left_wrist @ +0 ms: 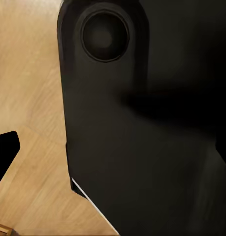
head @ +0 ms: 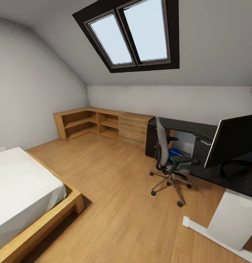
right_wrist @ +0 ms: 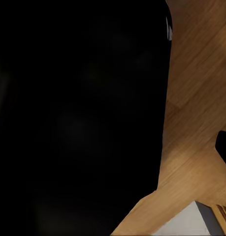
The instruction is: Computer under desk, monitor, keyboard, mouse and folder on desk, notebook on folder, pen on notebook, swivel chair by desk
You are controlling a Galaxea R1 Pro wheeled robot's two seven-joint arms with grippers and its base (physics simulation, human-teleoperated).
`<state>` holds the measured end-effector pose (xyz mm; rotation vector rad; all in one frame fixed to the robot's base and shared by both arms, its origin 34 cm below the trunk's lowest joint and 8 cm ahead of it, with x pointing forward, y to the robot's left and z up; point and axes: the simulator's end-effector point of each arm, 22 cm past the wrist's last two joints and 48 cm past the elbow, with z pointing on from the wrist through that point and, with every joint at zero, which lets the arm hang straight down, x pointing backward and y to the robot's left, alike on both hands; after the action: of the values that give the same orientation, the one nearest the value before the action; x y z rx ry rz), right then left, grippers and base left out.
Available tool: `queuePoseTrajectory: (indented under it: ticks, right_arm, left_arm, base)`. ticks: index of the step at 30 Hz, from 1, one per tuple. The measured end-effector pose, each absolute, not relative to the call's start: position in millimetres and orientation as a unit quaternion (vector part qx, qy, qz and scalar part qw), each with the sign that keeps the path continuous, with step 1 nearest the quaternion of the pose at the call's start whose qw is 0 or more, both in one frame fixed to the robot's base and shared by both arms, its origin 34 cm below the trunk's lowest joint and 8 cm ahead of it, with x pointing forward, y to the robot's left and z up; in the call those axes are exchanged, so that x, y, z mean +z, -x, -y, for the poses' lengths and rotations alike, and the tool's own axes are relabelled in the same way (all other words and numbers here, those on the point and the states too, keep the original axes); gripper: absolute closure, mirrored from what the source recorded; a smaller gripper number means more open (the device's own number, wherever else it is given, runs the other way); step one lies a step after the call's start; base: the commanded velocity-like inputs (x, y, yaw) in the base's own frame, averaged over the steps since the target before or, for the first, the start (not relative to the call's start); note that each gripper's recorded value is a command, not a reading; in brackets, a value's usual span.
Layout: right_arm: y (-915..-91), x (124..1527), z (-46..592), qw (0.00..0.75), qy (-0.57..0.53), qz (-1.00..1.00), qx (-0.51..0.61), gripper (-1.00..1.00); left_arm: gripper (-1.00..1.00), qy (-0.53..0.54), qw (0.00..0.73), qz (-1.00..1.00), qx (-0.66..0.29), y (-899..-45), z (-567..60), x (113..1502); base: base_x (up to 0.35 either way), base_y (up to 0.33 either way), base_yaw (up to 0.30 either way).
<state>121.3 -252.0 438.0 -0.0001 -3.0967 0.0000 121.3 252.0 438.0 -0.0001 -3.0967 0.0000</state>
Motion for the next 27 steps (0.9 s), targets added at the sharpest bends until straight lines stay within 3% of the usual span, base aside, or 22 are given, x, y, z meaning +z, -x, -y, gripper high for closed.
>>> queuePoseTrajectory:
  ticks: [8, 27]
  right_arm:
    - [-132.3, 449.5, 238.4, 0.011, -0.006, 1.000, -0.008, -1.00]
    - [-150.2, 480.2, 248.7, -0.030, 0.000, 1.000, 0.000, -1.00]
  left_arm:
    - [-1.00, 0.003, 0.007, 1.000, 0.020, -135.4, -222.8, 449.8]
    - [-1.00, 0.004, 0.004, 1.000, 0.019, -138.6, -222.2, 480.3]
  base:
    - [0.000, 0.000, 0.000]
    - [0.000, 0.000, 0.000]
